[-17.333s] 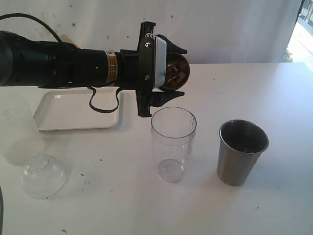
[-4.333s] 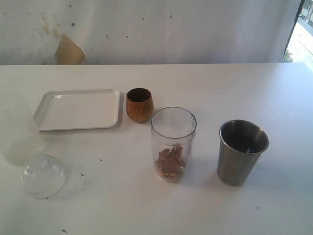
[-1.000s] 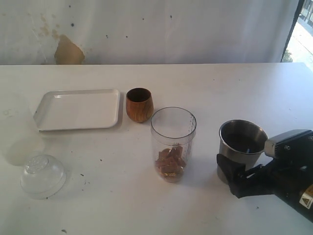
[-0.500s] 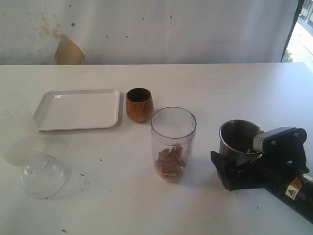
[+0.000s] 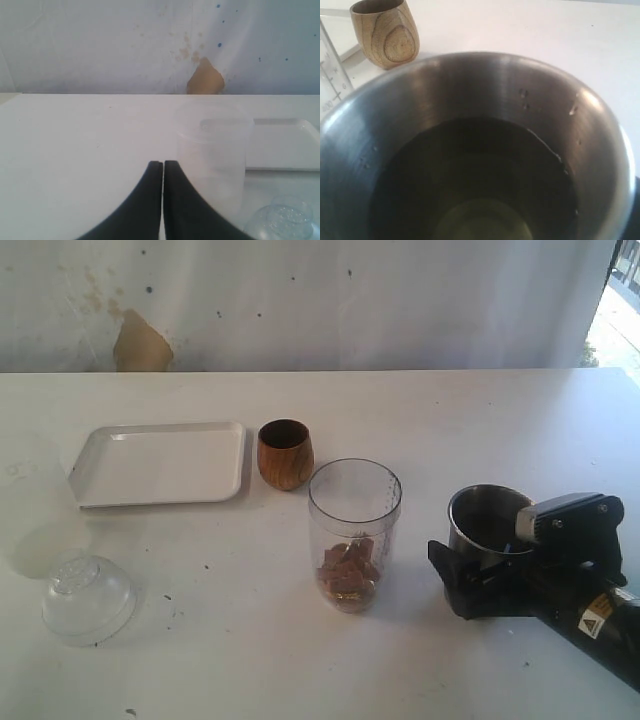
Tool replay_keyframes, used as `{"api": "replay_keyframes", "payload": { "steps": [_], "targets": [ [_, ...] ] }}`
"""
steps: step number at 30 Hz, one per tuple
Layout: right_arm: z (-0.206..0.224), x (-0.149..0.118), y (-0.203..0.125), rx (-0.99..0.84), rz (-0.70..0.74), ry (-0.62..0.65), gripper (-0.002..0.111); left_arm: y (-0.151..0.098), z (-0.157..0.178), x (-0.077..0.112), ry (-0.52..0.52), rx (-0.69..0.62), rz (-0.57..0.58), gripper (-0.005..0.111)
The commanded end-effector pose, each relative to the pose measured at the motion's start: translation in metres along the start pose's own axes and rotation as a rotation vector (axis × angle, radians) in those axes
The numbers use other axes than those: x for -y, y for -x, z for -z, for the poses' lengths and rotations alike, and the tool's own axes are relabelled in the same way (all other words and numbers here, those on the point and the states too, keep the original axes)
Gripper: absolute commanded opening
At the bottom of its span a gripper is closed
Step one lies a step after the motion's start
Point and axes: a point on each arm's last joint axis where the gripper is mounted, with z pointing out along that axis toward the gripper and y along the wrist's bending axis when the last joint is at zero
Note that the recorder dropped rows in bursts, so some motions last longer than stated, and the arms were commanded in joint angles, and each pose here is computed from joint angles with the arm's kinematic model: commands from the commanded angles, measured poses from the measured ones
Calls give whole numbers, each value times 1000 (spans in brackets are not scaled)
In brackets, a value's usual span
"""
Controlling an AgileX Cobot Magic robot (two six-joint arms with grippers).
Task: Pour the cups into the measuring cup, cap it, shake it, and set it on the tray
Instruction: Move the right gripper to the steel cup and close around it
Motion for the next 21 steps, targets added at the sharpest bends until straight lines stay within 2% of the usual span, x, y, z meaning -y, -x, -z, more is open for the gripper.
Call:
{"api": "replay_keyframes", "payload": {
  "steps": [1, 15, 21],
  "targets": [
    [-1, -3, 0, 0, 9, 36, 105, -1, 0, 0, -3, 11, -2, 1],
    [-2, -2, 2, 14, 10, 35, 105, -1, 0, 0, -3, 11, -2, 1],
    [-2, 0, 3, 19, 1, 14, 94, -1, 0, 0, -3, 11, -2, 1]
  ]
}}
